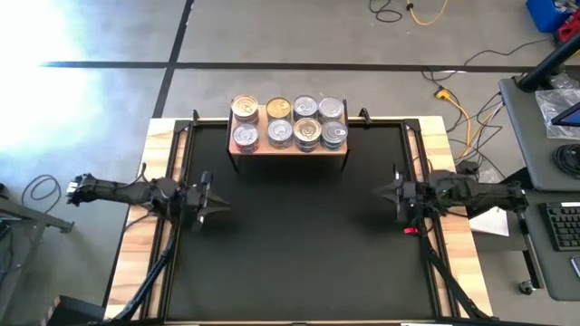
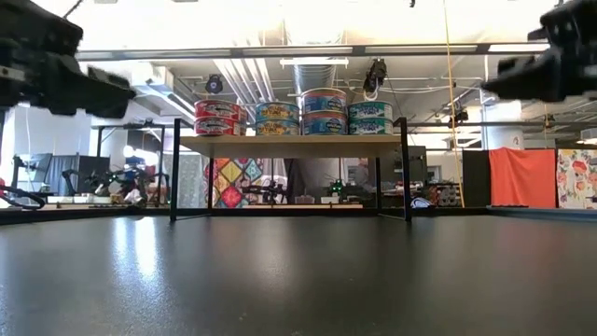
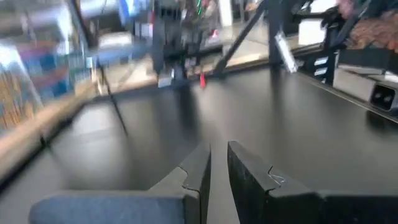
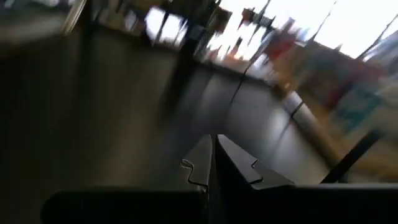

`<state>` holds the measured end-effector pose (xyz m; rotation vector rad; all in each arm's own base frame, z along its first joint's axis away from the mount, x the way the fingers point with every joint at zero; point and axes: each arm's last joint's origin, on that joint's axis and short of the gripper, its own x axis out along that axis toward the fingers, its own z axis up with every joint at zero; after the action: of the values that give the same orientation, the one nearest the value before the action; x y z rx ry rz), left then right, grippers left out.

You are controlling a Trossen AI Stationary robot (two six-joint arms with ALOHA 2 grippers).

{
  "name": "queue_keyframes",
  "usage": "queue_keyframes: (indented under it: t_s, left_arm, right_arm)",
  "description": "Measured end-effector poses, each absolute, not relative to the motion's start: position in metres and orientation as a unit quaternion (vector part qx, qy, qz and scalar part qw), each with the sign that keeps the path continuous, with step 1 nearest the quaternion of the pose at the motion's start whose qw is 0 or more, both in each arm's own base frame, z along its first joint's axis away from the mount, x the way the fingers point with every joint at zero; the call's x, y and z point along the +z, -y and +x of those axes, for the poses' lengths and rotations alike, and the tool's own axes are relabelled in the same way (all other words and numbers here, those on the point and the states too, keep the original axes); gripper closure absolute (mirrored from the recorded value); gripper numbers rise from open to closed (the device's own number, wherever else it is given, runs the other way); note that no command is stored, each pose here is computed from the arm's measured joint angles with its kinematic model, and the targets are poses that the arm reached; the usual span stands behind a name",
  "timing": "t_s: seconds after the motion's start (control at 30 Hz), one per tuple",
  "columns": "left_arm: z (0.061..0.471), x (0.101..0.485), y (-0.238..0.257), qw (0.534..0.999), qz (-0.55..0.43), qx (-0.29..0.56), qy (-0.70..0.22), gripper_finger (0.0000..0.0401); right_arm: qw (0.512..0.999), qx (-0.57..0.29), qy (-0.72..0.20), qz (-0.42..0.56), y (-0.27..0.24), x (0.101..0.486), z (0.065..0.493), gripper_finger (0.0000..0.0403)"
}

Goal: Stack canned seafood by type on shelf
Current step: Return to Home Position

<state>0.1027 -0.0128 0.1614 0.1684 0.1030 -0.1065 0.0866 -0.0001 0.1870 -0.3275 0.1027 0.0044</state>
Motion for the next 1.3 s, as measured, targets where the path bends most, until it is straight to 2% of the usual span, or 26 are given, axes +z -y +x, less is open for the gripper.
queue_keyframes:
  t_s: [0.1,0.13,0.2,0.27,0.3,0.4,0.57,0.8,0.9,1.1,1.3]
  left_arm:
    - [0.099,0.166,0.013,0.99,0.124,-0.069,-0.021,0.0362]
    - [0.097,0.168,0.013,0.989,0.13,-0.066,-0.008,0.0362]
    - [0.095,0.171,0.011,0.989,0.133,-0.059,0.009,0.0362]
    - [0.095,0.171,0.011,0.989,0.133,-0.057,0.006,0.0362]
    - [0.096,0.17,0.011,0.989,0.134,-0.058,0.004,0.0362]
    - [0.096,0.169,0.011,0.989,0.134,-0.056,0.0,0.0362]
    - [0.097,0.168,0.01,0.991,0.124,-0.051,0.011,0.0362]
    - [0.097,0.168,0.01,0.999,0.017,-0.043,0.012,0.0362]
    - [0.097,0.168,0.01,0.999,-0.02,-0.044,0.009,0.0362]
    - [0.098,0.168,0.01,0.999,-0.025,-0.044,0.002,0.0362]
    - [0.098,0.17,0.01,0.999,-0.025,-0.044,0.001,0.0362]
  right_arm:
    - [0.978,0.045,-0.125,-0.161,-0.001,0.171,0.084,0.039]
    - [0.978,0.055,-0.118,-0.165,-0.002,0.17,0.085,0.039]
    - [0.978,0.049,-0.05,-0.196,-0.002,0.179,0.089,0.039]
    - [0.975,0.008,0.061,-0.211,-0.001,0.185,0.094,0.039]
    - [0.973,-0.016,0.083,-0.216,0.0,0.182,0.096,0.039]
    - [0.984,-0.026,0.031,-0.171,0.002,0.173,0.097,0.039]
    - [0.989,-0.045,0.067,-0.125,0.002,0.18,0.096,0.039]
    - [0.993,-0.058,0.056,-0.091,0.003,0.178,0.096,0.039]
    - [0.997,-0.055,0.052,-0.029,0.003,0.177,0.096,0.039]
    - [0.995,-0.05,0.037,0.077,0.003,0.173,0.098,0.039]
    - [0.994,-0.05,0.031,0.088,0.003,0.172,0.099,0.039]
